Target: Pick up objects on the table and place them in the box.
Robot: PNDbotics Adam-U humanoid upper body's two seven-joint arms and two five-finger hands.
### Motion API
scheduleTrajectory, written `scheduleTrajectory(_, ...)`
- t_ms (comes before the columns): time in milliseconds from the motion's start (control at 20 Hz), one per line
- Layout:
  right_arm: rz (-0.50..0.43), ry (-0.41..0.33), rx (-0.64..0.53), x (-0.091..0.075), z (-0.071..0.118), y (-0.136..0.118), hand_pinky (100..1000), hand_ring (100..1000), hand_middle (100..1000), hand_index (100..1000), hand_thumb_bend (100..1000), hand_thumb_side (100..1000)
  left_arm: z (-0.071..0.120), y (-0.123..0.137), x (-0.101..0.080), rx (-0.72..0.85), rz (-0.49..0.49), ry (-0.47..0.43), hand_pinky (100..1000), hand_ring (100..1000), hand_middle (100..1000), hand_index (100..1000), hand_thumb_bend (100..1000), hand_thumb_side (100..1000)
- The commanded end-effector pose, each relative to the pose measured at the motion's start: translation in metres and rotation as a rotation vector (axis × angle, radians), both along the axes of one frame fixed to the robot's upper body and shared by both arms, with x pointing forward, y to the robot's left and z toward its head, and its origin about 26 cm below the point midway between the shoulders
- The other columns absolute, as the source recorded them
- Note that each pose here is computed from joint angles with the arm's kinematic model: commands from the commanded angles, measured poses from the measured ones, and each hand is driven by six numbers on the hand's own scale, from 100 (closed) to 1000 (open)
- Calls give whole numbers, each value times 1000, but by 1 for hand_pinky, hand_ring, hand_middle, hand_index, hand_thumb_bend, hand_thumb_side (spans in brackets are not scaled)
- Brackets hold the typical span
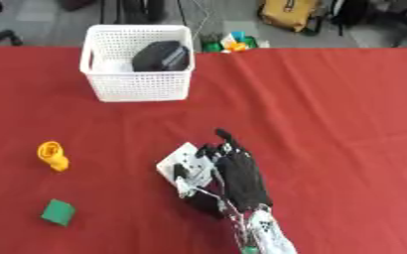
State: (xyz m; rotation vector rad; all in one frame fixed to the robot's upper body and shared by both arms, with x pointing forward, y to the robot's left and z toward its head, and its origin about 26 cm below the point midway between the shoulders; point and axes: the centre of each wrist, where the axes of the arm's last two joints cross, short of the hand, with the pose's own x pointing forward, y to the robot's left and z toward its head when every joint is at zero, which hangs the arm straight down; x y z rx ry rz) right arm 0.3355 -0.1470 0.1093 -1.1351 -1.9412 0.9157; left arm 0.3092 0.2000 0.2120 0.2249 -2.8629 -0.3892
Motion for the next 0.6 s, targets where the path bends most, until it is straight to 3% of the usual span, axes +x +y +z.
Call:
scheduleTrajectory(50,8,-43,24,-2,12,-2,659,911,100,429,100,630,7,-2,-3,-2,-13,-27,701,808,865,914,164,974)
scheduleTrajectory(600,18,-81,63,-5,20,-4,638,905,100,403,100,601,7,-3,-3,0,-15,-28,701,808,864,914,164,972)
